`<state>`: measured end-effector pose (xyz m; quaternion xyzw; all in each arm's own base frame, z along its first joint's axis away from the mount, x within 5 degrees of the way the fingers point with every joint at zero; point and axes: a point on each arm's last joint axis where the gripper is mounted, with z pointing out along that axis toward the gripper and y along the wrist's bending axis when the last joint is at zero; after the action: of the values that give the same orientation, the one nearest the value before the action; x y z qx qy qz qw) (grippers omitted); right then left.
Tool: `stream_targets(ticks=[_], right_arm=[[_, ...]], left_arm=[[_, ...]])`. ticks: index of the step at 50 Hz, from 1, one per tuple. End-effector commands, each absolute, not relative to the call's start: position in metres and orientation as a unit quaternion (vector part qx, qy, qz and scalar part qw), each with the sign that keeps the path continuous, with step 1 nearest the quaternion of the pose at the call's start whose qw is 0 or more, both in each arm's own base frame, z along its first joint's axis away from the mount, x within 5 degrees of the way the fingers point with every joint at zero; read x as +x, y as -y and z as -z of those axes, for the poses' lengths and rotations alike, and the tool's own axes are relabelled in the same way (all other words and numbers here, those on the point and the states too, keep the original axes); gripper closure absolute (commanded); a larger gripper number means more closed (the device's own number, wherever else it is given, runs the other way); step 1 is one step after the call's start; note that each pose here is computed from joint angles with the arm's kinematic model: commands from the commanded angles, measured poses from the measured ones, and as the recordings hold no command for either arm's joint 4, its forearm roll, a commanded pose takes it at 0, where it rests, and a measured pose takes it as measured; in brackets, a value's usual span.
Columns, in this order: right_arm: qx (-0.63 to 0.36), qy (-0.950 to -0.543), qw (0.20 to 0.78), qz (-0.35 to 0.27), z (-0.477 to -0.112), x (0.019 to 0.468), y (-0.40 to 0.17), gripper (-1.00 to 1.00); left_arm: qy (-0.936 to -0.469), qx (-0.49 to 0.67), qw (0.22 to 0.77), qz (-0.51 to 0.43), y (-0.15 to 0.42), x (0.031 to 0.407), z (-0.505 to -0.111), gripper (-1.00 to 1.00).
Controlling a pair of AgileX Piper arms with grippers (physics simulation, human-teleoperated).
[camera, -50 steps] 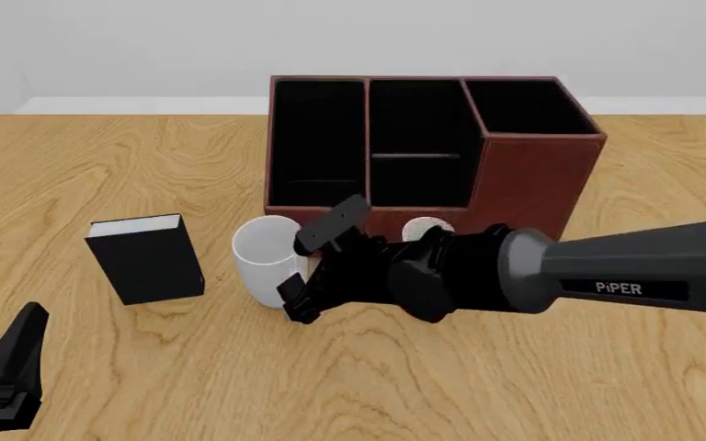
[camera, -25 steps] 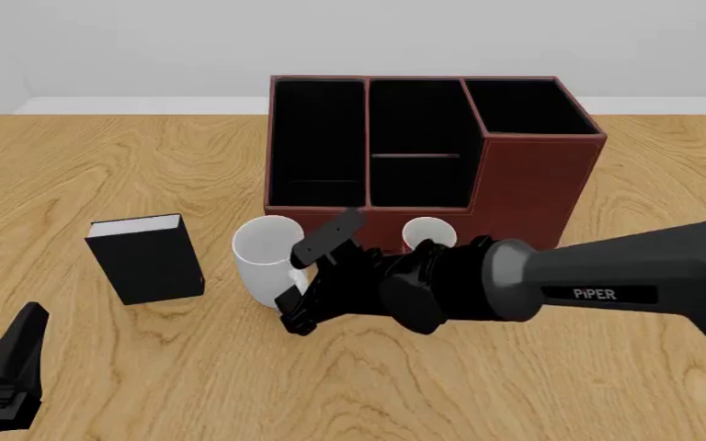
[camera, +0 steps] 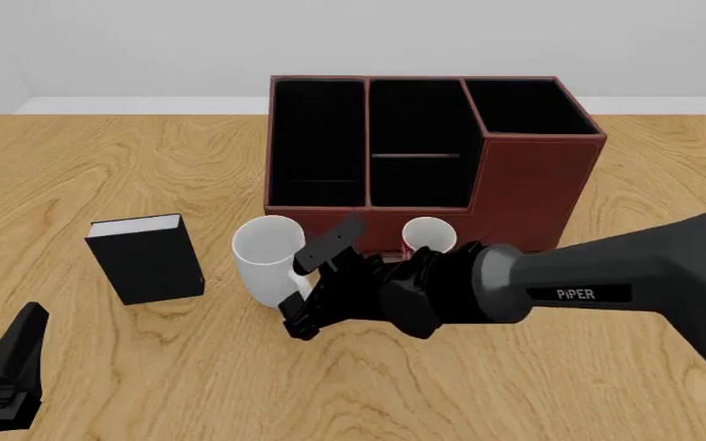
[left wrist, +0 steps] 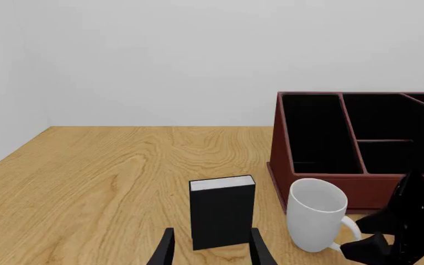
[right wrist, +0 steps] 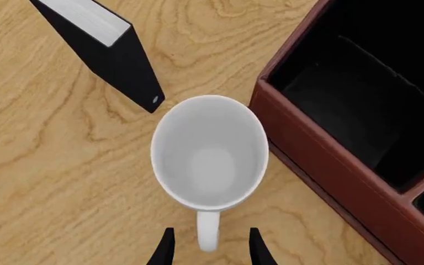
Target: Pick up the white mug and place it to the right of the caddy.
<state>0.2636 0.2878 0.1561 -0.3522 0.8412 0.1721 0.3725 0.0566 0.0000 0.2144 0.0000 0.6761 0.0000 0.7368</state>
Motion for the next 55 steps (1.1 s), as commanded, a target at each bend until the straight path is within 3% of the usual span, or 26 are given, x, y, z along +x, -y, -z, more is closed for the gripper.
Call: stream_targets(ticks=[1, 16, 17, 55], right_arm=[[-0.351, -0.843, 0.370, -0.172, -0.1509, 0.2644, -0.2887, -1.00], [-0.347, -0.846, 0.365, -0.172, -0.1447, 0.2646, -0.2896, -1.00], [-0.349, -0.845, 0.367, -0.171, -0.1448, 0.2654, -0.2886, 1.00], [-0.357, -0.840, 0.372, -0.170, -0.1476, 0.2634, -0.2880, 1.00]], left_arm=[[-0.676, 0.000, 0.737, 0.000, 0.0000, 0.0566, -0.2144, -1.00], [-0.676, 0.000, 0.737, 0.000, 0.0000, 0.0566, -0.2144, -1.00], [-0.676, 0.000, 0.737, 0.000, 0.0000, 0.0566, -0.2144, -1.00], [-0.676, 0.000, 0.737, 0.000, 0.0000, 0.0566, -0.2144, -1.00]])
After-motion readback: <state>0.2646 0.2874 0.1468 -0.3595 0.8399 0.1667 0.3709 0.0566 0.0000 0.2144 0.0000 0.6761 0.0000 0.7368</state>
